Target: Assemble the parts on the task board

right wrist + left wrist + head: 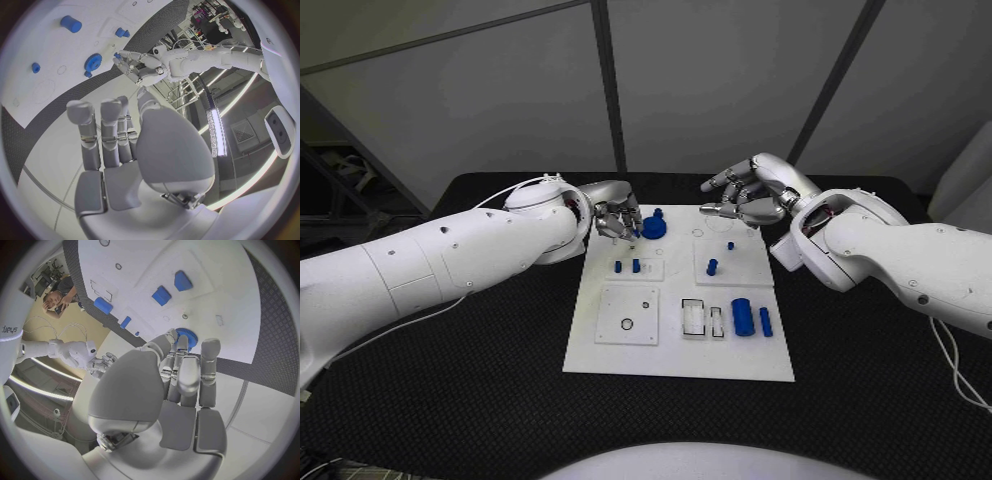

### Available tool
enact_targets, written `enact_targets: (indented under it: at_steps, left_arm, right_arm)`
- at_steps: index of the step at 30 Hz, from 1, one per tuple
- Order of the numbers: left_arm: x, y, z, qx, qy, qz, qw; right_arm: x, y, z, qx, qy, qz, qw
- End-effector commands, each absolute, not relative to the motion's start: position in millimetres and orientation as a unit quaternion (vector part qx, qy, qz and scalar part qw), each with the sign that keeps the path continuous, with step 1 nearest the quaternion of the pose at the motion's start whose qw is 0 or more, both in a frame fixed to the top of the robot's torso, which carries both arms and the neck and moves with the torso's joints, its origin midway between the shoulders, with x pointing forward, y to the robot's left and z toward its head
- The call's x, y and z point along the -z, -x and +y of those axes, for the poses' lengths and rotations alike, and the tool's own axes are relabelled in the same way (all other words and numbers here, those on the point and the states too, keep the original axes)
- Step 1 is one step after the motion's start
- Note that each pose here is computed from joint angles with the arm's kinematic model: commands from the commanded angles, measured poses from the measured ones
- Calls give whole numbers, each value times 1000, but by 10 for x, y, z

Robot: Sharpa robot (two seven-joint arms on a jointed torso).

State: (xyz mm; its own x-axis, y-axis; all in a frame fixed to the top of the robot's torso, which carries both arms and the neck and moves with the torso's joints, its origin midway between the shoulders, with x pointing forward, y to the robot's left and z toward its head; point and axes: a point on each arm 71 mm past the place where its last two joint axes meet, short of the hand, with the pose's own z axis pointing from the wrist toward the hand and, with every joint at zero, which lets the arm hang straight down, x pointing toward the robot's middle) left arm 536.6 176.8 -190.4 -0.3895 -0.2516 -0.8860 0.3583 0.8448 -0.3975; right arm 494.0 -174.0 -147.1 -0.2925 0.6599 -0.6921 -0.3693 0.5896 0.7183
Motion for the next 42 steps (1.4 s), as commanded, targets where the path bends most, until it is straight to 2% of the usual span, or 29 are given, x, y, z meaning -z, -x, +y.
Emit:
enact_targets:
  at_steps: [1,12,42]
  left_arm:
    - [1924,-5361,1822,267,-21,801,536]
    - [1996,-5366,1912,256,-14,810,528]
    - [2117,-5362,1794,261,-16,813,520]
  right_arm:
    - [1455,-4943,-1740,-442,-108,670,587]
    - [1460,-4945,-1741,-441,-108,671,586]
    - [1464,-4950,-1720,-442,-106,673,584]
